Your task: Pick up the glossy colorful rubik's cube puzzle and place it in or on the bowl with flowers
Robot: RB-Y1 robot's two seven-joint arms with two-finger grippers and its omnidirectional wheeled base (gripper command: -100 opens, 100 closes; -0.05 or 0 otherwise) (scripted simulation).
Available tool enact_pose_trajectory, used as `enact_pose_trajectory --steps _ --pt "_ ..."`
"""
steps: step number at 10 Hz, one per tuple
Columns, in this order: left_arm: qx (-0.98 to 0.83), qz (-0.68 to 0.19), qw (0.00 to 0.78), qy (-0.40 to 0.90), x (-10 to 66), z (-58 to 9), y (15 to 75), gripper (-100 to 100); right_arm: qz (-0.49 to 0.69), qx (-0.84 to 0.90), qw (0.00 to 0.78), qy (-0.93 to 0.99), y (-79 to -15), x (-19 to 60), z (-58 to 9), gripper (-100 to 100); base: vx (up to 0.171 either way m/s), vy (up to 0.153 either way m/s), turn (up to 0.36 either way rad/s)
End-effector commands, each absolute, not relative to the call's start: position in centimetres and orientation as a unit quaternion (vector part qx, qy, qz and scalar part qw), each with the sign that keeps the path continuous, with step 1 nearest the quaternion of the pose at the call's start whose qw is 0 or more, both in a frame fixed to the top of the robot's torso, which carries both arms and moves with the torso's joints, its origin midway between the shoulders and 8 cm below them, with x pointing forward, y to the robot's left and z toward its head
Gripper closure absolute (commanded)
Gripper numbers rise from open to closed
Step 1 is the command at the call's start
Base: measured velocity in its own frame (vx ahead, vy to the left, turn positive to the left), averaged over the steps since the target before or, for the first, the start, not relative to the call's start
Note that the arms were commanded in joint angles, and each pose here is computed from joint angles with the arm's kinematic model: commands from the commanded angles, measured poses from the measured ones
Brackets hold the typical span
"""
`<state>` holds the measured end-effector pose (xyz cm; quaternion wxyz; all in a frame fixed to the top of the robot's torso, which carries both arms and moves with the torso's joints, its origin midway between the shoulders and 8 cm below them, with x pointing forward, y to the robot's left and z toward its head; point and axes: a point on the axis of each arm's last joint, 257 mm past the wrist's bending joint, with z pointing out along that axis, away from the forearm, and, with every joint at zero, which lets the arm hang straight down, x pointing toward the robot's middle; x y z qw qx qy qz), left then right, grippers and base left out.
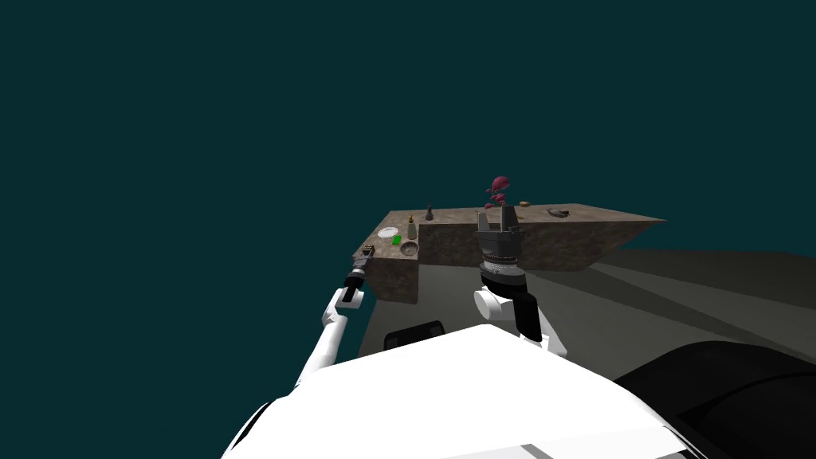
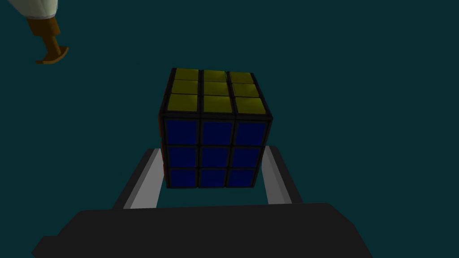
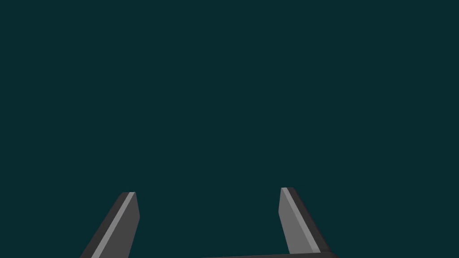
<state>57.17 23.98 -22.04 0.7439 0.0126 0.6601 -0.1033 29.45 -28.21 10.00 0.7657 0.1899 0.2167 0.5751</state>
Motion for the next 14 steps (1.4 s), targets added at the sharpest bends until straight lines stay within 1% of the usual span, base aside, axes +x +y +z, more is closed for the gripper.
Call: enact_pose_trajectory --steps 1,3,5,8,10,13,14 --pt "0.012 -0.110 0.748 0.654 58.2 -20.3 23.1 100 0.575 0.190 0.766 0.217 -28.2 29.5 10.0 0 -0.066 -0.017 0.113" --pt "0.007 -0.113 0.746 0.656 58.8 -19.8 22.5 100 0.575 0.190 0.766 0.217 -28.2 29.5 10.0 0 -0.057 -0.046 -0.017" --pt "0.001 -0.107 0.738 0.666 58.9 -21.0 22.5 100 0.575 0.190 0.766 0.217 -28.2 29.5 10.0 0 -0.005 -0.132 -0.264" --pt "-0.012 -0.096 0.723 0.684 58.7 -23.5 22.8 100 0.575 0.190 0.766 0.217 -28.2 29.5 10.0 0 0.093 -0.182 -0.268" --pt "-0.032 -0.102 0.708 0.698 58.2 -25.8 21.7 100 0.575 0.190 0.766 0.217 -28.2 29.4 10.0 0 0.127 -0.136 -0.308" --pt "-0.053 -0.117 0.693 0.710 57.5 -27.9 19.9 100 0.575 0.190 0.766 0.217 -28.2 29.4 10.0 0 0.061 -0.056 -0.074" --pt "-0.047 -0.114 0.697 0.706 57.7 -27.5 20.1 100 0.575 0.190 0.766 0.217 -28.2 29.4 10.0 0 0.009 -0.012 -0.016"
